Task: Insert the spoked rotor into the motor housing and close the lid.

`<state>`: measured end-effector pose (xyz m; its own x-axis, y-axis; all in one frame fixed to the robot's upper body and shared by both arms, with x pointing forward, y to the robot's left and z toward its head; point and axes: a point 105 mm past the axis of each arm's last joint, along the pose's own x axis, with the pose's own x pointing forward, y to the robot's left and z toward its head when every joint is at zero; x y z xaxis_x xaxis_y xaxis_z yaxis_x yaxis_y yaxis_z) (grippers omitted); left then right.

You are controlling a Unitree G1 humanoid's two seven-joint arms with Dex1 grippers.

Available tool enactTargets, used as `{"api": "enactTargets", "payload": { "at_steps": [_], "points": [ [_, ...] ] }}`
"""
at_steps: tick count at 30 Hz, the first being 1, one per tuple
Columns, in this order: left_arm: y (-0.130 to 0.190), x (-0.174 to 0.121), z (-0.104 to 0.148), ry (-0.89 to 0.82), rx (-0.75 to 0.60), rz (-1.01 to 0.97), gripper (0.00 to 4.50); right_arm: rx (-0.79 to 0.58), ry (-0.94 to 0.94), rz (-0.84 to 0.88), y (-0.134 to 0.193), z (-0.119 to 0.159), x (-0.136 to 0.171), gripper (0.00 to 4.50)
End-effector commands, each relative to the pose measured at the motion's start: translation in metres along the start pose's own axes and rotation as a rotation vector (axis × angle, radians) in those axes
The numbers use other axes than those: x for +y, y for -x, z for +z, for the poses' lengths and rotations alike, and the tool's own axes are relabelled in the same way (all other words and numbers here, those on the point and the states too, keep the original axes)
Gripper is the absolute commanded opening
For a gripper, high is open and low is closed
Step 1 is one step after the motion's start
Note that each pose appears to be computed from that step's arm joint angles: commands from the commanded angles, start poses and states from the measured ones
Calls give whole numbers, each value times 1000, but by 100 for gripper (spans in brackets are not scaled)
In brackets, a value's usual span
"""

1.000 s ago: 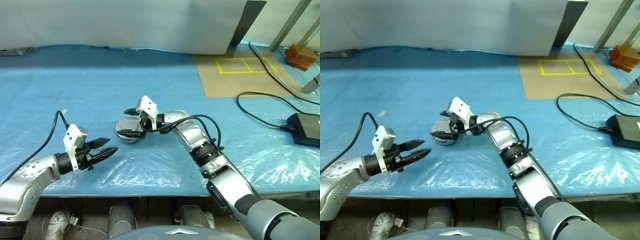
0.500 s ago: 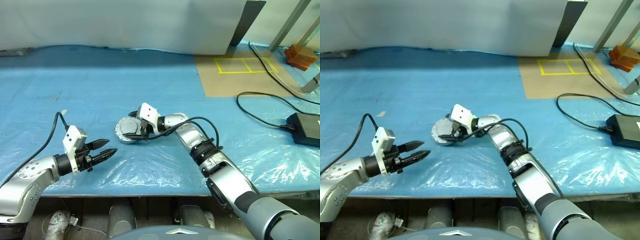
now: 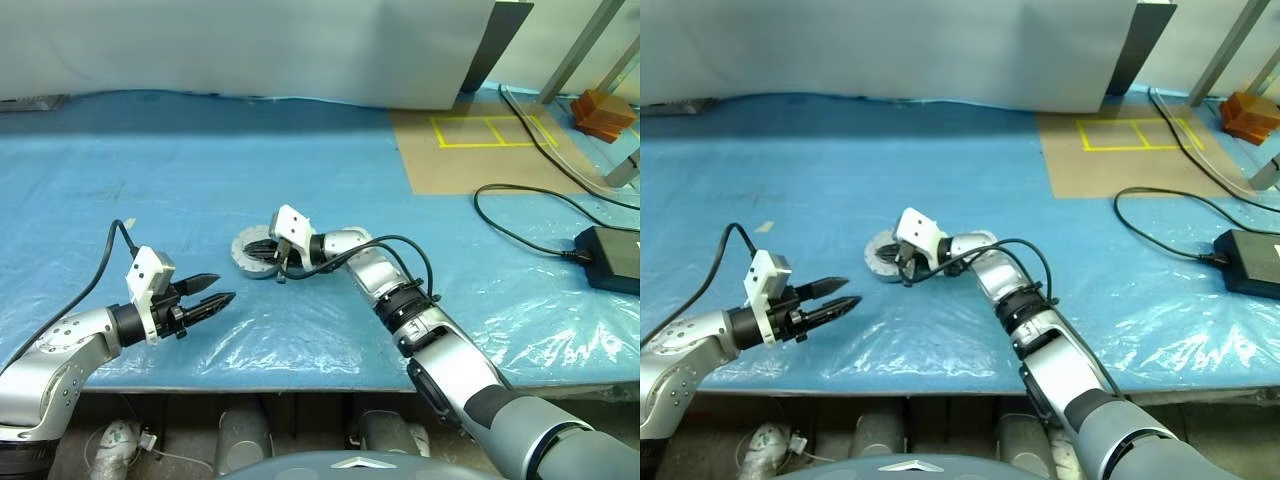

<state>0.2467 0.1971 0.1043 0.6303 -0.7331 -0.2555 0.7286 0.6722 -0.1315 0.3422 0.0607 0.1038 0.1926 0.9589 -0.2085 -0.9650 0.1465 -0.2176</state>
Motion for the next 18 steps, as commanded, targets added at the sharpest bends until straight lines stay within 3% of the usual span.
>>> {"api": "enactTargets", "payload": {
  "at_steps": [1, 12, 15, 18],
  "points": [
    [0, -1, 6, -25, -23, -3, 279, -63, 22, -7, -2, 21, -2, 5],
    [-1, -1, 6, -16, -34, -2, 279, -172, 12, 31, 11, 52, -4, 5],
    [-2, -1, 5, -13, -34, -2, 279, -126, 50, 39, 11, 42, -1, 68],
    [-3, -2, 4, -11, -34, -4, 279, -67, 48, 45, 10, 26, 3, 162]
  ]
}}
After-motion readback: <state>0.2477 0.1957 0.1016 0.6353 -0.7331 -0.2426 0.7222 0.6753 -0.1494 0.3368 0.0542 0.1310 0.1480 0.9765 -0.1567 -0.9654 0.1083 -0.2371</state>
